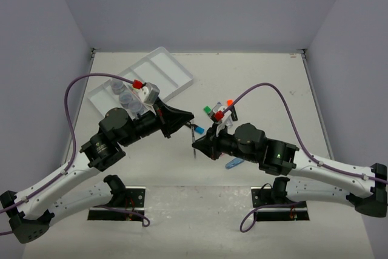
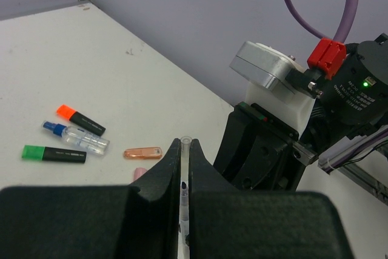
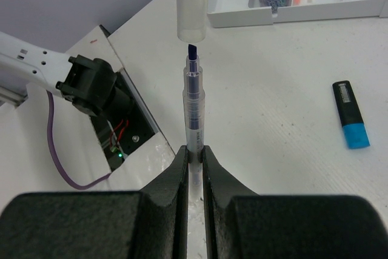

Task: Sort the stationery into containers
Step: Close the pen cap on the pen.

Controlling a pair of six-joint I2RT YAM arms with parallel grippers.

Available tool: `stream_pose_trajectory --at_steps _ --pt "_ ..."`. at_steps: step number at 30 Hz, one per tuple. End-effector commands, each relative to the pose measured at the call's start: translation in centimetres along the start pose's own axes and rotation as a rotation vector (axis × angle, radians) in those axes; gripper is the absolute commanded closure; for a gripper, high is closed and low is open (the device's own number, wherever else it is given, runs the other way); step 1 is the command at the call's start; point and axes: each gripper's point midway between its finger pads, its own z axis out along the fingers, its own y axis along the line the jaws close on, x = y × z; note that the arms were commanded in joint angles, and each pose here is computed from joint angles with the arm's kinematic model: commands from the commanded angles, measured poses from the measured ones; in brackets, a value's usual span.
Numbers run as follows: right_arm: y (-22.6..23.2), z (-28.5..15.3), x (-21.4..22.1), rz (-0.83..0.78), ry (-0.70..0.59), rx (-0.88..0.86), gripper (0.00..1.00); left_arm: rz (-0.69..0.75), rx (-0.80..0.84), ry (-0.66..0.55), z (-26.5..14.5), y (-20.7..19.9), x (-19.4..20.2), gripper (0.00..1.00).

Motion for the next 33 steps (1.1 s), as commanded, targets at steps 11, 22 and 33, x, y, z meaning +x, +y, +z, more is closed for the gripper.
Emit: stream_pose_trajectory --at_steps 11,22,33 --pt "0.2 -1.1 -4.3 0.003 -0.106 0.04 1.0 0.028 0.043 0.009 0.2 -0.8 -0.2 1.0" --pt "1.4 -1.8 -7.5 0.025 -0.187 0.004 1.0 0.034 0.044 0.033 0.4 -0.5 0.7 1.0" --pt "3.4 -3.6 -12.3 -0.055 -0.314 -0.074 1.0 0.043 0.001 0.042 -0.2 0.2 0.9 0.81"
